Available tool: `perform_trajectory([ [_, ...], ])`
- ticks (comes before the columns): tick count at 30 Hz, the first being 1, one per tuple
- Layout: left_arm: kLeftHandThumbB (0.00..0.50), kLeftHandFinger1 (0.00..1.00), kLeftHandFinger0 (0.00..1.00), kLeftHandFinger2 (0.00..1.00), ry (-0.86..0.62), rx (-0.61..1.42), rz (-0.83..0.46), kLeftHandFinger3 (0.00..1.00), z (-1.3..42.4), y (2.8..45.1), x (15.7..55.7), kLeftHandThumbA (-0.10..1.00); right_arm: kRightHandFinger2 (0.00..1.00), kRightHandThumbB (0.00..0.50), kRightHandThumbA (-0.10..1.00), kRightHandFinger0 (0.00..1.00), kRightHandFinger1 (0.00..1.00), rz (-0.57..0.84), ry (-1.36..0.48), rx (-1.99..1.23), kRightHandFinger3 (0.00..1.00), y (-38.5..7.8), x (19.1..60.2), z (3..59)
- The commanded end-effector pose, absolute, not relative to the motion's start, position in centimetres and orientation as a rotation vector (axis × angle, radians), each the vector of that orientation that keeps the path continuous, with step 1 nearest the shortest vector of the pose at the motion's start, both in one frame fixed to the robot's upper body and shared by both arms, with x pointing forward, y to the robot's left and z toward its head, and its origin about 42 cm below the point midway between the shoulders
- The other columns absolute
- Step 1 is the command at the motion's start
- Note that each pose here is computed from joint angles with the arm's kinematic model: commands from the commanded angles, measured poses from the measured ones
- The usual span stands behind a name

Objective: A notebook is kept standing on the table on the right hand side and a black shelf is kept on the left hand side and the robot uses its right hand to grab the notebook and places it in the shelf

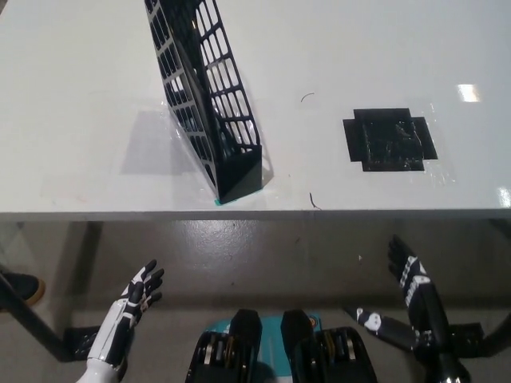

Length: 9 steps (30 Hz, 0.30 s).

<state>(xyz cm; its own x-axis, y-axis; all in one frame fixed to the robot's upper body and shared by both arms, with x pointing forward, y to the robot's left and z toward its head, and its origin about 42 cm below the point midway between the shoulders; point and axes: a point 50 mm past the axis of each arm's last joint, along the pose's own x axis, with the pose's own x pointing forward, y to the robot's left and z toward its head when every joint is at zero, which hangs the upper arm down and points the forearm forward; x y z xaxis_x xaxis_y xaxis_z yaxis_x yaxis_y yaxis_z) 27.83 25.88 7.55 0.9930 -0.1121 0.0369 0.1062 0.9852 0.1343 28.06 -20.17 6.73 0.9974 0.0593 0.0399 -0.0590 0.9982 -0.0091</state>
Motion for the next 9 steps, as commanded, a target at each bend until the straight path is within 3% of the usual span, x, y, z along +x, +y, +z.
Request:
perform_trajectory([
  [1, 0.114, 1.0, 1.0, 1.0, -0.134, 0.142, -0.094, 1.0, 9.03, 26.11, 28.67, 1.0, 1.0, 0.294, 1.0, 1.0, 1.0, 0.084, -0.119, 0.039, 1.0, -20.01, 28.32, 7.7],
  [5, 0.126, 1.0, 1.0, 1.0, -0.129, 0.127, -0.097, 1.0, 9.07, 26.16, 28.67, 1.0, 1.0, 0.271, 1.0, 1.0, 1.0, 0.091, -0.111, 0.037, 1.0, -20.1, 28.16, 7.6],
  [9, 0.137, 1.0, 1.0, 1.0, -0.125, 0.131, -0.091, 1.0, 9.01, 26.11, 28.68, 1.0, 1.0, 0.307, 1.0, 1.0, 1.0, 0.093, -0.122, 0.04, 1.0, -20.09, 28.37, 7.66],
])
